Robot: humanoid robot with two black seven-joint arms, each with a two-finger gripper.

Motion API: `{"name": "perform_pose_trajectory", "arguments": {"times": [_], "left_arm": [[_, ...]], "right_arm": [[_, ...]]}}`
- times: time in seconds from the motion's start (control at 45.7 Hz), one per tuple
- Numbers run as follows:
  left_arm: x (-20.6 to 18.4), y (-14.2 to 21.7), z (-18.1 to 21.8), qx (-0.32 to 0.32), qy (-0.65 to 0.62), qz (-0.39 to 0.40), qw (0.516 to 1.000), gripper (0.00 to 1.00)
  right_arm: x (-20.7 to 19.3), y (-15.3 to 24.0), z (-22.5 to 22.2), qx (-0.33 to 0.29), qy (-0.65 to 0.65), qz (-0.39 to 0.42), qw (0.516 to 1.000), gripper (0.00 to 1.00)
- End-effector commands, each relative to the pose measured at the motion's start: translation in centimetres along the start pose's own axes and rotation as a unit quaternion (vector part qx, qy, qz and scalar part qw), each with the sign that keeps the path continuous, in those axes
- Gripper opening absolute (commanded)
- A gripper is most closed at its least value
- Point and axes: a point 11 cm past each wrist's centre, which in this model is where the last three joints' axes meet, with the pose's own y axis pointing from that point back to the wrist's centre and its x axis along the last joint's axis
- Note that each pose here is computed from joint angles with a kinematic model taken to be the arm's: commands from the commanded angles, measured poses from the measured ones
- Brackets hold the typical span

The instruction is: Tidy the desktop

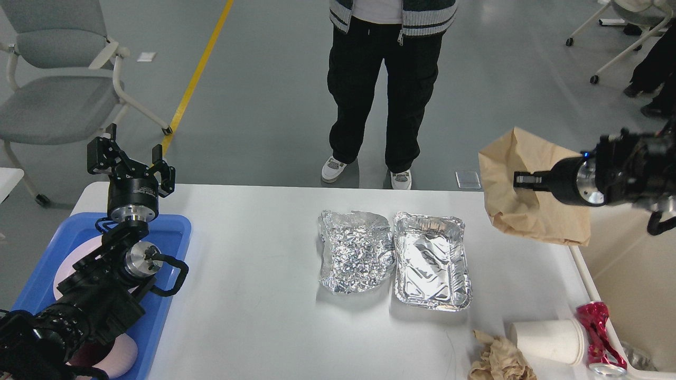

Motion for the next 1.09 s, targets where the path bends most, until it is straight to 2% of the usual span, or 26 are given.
{"name": "perform_pose_trajectory", "arguments": {"times": [0.0, 0.088, 0.175, 0.263, 0.372, 0.438, 0.525, 0.722, 0.831, 0.963, 1.072], "left_arm": [[0.0, 0.0, 0.0, -0.001, 0.0, 0.0, 1.0, 0.96], [0.0, 0.0, 0.0, -0.001, 0.0, 0.0, 1.0, 0.96], [0.0, 0.0, 0.0, -0.001, -0.001, 0.001, 1.0, 0.96], [0.0, 0.0, 0.0, -0.001, -0.001, 0.001, 1.0, 0.96], [0.0, 0.0, 0.0, -0.001, 0.0, 0.0, 1.0, 0.96], [0.0, 0.0, 0.0, -0.001, 0.0, 0.0, 1.0, 0.96], [0.0, 0.0, 0.0, 0.0, 0.0, 0.0, 1.0, 0.96], [0.0, 0.0, 0.0, 0.0, 0.001, 0.0, 1.0, 0.96], [0.0, 0.0, 0.0, 0.0, 0.0, 0.001, 1.0, 0.96], [0.0, 0.0, 0.0, 0.0, 0.0, 0.001, 1.0, 0.96], [0.0, 0.0, 0.0, 0.0, 0.0, 0.001, 1.0, 0.96]], "right_arm": [[5.5, 6.4, -4.3, 0.055, -0.059, -0.035, 0.996, 0.0], [7.6, 10.3, -8.2, 0.102, -0.096, -0.088, 0.986, 0.0], [6.7, 13.2, -11.4, 0.132, -0.114, -0.151, 0.973, 0.0], [5.4, 13.6, -13.4, 0.147, -0.102, -0.162, 0.97, 0.0], [5.7, 12.6, -12.6, 0.127, -0.078, -0.124, 0.981, 0.0], [5.4, 10.6, -9.8, 0.095, -0.076, -0.102, 0.987, 0.0], [5.3, 8.7, -3.9, 0.024, -0.071, -0.072, 0.995, 0.0], [1.0, 4.8, 11.7, -0.086, -0.116, -0.038, 0.989, 0.0], [-3.1, 3.9, 19.6, -0.145, -0.134, -0.011, 0.98, 0.0], [-7.6, 2.8, 24.0, -0.196, -0.157, 0.041, 0.967, 0.0], [-9.7, 2.8, 27.1, -0.277, -0.158, 0.101, 0.942, 0.0]]}}
